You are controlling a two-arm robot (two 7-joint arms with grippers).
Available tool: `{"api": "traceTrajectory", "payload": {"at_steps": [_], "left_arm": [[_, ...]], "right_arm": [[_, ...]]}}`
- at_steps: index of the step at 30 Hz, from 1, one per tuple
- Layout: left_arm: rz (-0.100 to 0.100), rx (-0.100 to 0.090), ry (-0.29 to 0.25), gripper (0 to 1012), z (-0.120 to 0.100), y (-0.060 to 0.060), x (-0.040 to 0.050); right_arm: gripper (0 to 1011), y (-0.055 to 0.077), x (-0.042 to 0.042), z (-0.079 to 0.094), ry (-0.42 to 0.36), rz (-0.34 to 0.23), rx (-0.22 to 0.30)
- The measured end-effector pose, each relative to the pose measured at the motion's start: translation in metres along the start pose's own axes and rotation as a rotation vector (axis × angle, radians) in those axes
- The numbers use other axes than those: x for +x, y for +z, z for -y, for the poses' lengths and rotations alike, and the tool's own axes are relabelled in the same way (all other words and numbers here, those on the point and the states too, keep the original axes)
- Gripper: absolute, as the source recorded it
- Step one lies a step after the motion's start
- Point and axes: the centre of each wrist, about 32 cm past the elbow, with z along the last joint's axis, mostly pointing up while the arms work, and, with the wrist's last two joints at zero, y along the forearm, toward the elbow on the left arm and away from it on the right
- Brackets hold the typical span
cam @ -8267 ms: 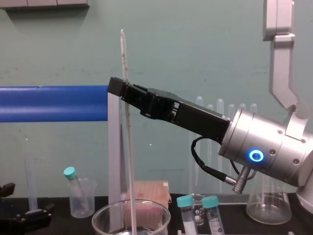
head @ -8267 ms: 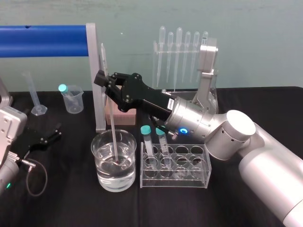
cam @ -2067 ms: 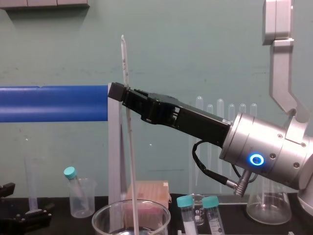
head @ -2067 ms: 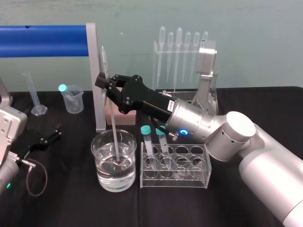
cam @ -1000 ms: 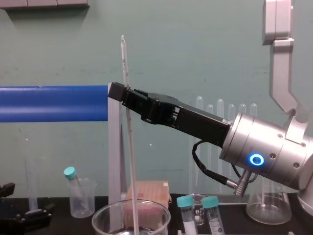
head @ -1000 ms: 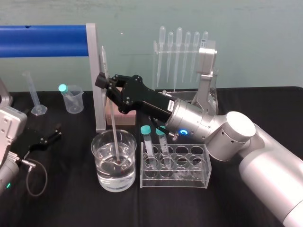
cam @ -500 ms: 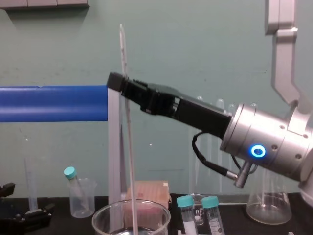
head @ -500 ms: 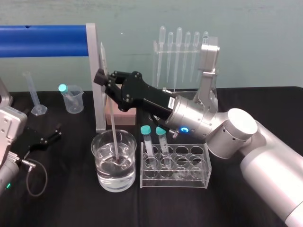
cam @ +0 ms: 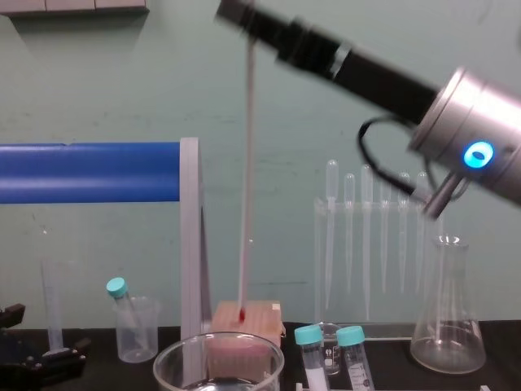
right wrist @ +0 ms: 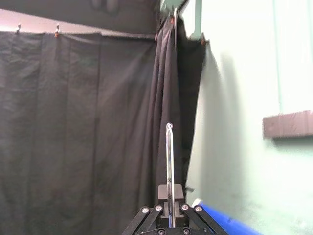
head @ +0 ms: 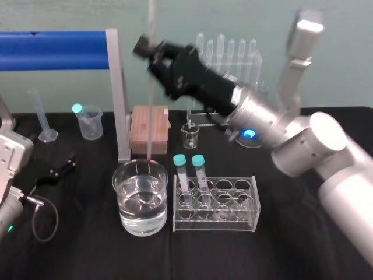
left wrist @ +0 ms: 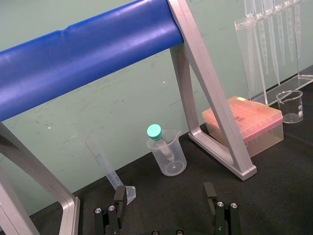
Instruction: Hold the thermometer with one hand and immerse one end into the beaker, then reinsert it into the test tube rack.
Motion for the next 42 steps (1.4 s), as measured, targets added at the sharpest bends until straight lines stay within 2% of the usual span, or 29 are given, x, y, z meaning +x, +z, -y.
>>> {"api": "traceTrajectory", "payload": {"at_steps": [4,6,7,10,14,19,26,34,42], "left_arm": [[0.0,0.0,0.0,1008,0.0,0.0,0.0],[0.0,0.0,0.0,1008,0.0,0.0,0.0],[0.0,0.0,0.0,1008,0.0,0.0,0.0],[0.0,0.0,0.0,1008,0.0,0.0,0.0],[0.0,0.0,0.0,1008,0.0,0.0,0.0],[0.0,0.0,0.0,1008,0.0,0.0,0.0],[0.0,0.0,0.0,1008,0.0,0.0,0.0],[0.0,0.0,0.0,1008,0.0,0.0,0.0],[0.0,0.0,0.0,1008,0.0,0.0,0.0]], "right_arm": [[56,0.021,0.0001,0.008,-0.039,0.056,0.043],[56,0.028,-0.0003,0.013,-0.061,0.08,0.047],[56,0.035,-0.0011,0.018,-0.088,0.105,0.046],[56,0.045,-0.004,0.033,-0.143,0.14,0.034],[56,0.051,-0.009,0.054,-0.21,0.156,0.006],[56,0.048,-0.0151,0.086,-0.284,0.129,-0.032],[56,0.041,-0.0225,0.115,-0.351,0.094,-0.092],[57,0.038,-0.0262,0.13,-0.397,0.085,-0.126],[56,0.038,-0.0271,0.134,-0.409,0.082,-0.161]]}}
